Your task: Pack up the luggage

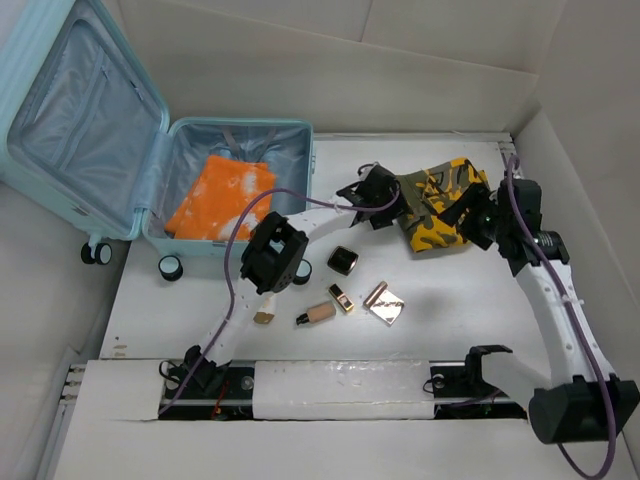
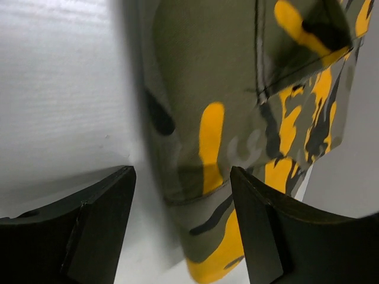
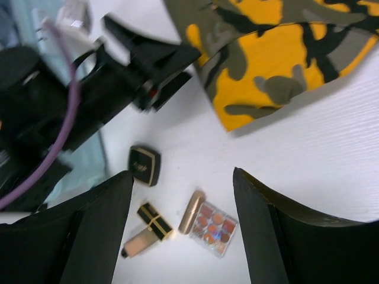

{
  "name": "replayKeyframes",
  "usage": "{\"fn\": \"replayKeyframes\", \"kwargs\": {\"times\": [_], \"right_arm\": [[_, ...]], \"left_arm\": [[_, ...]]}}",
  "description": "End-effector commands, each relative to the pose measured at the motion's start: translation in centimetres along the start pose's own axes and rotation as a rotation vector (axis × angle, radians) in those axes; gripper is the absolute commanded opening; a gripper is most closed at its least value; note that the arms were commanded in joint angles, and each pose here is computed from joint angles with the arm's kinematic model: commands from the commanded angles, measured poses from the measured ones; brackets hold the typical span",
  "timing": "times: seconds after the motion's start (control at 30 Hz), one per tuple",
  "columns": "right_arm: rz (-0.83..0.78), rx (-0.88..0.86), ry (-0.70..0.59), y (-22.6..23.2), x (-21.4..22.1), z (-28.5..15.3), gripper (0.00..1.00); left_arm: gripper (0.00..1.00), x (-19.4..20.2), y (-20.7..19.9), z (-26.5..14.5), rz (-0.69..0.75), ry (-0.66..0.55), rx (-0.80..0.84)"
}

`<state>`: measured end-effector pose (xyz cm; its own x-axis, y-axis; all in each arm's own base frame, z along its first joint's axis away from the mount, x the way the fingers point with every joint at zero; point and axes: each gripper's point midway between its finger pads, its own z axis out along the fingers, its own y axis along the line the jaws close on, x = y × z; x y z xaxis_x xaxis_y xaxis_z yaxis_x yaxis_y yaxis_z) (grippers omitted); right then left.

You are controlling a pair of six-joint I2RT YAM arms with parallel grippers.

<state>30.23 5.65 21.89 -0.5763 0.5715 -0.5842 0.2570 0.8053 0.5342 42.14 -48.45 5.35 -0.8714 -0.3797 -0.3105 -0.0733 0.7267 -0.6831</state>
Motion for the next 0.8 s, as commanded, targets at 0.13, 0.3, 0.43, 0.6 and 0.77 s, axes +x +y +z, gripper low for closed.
{"fn": "replayKeyframes", "kwargs": {"times": [0.13,0.3,0.43,0.6,0.77], "right_arm": [[-0.043,-0.122,0.002,4.1,0.6,-4.6,0.74],[-0.057,-0.183,-0.030,6.1,-0.6,-7.6,0.74],[-0.075,-0.229,-0.053,7.5,-1.5,-9.9,0.74],[-0.106,-0.279,-0.070,8.8,-2.2,-11.7,0.76],[-0.109,-0.299,-0.056,9.0,-1.9,-11.6,0.76]], "left_arm": [[0.62,1.8,-0.1,3.1,-0.054,0.007,-0.079],[0.55,2.2,-0.9,4.4,-0.088,-0.005,-0.046],[0.15,1.1,-2.6,4.5,-0.124,-0.013,0.027],[0.00,-3.2,-8.1,-0.1,-0.062,-0.088,0.170],[0.00,-9.0,-15.2,-9.9,0.077,-0.236,0.330]]}}
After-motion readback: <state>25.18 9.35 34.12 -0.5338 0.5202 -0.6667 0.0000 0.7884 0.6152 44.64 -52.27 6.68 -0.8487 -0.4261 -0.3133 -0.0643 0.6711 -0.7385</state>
